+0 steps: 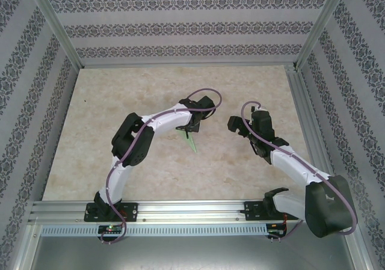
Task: Fold a paper plane with a square sheet of paper (pick it up from the middle)
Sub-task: Turn over a paper plane at the center of the table, then move the paper plane to the top-center of the table.
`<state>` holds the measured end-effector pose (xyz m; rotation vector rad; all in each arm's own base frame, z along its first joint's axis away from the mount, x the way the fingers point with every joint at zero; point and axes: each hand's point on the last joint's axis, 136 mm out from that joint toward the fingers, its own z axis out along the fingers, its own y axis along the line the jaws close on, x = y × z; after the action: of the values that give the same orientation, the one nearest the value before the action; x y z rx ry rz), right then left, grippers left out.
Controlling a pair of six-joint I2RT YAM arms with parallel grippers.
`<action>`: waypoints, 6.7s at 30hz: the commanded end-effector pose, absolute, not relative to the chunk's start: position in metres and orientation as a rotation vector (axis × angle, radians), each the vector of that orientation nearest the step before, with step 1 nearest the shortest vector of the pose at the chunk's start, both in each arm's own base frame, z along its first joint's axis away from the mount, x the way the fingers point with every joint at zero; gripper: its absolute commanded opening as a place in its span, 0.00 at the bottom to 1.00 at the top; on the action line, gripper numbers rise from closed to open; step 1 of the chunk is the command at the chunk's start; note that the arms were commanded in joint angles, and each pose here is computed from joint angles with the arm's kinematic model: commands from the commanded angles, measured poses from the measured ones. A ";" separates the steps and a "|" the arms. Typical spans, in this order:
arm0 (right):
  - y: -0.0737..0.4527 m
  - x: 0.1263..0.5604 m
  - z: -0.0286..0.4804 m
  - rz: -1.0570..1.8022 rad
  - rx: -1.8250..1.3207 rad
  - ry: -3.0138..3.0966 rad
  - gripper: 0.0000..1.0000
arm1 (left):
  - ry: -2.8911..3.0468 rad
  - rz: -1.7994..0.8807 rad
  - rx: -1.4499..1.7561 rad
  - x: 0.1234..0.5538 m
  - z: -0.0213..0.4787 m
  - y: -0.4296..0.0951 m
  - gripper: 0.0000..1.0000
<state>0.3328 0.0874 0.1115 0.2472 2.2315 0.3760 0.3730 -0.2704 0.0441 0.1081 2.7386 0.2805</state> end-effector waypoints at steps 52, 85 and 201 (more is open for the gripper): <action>0.224 0.335 0.122 0.832 0.282 2.385 0.50 | 2.276 -1.085 -0.231 0.384 0.077 -0.324 0.00; 0.256 0.327 0.059 0.775 0.239 2.583 0.48 | 2.299 -1.122 -0.318 0.375 0.043 -0.299 0.00; 0.263 0.315 0.033 0.051 -0.085 2.766 0.10 | 2.437 -0.464 -0.530 0.343 0.064 -0.148 0.88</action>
<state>0.3044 0.2609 0.0221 -0.0475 2.8098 0.0990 0.3495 -0.1659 0.0636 -0.5368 2.4249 -0.5623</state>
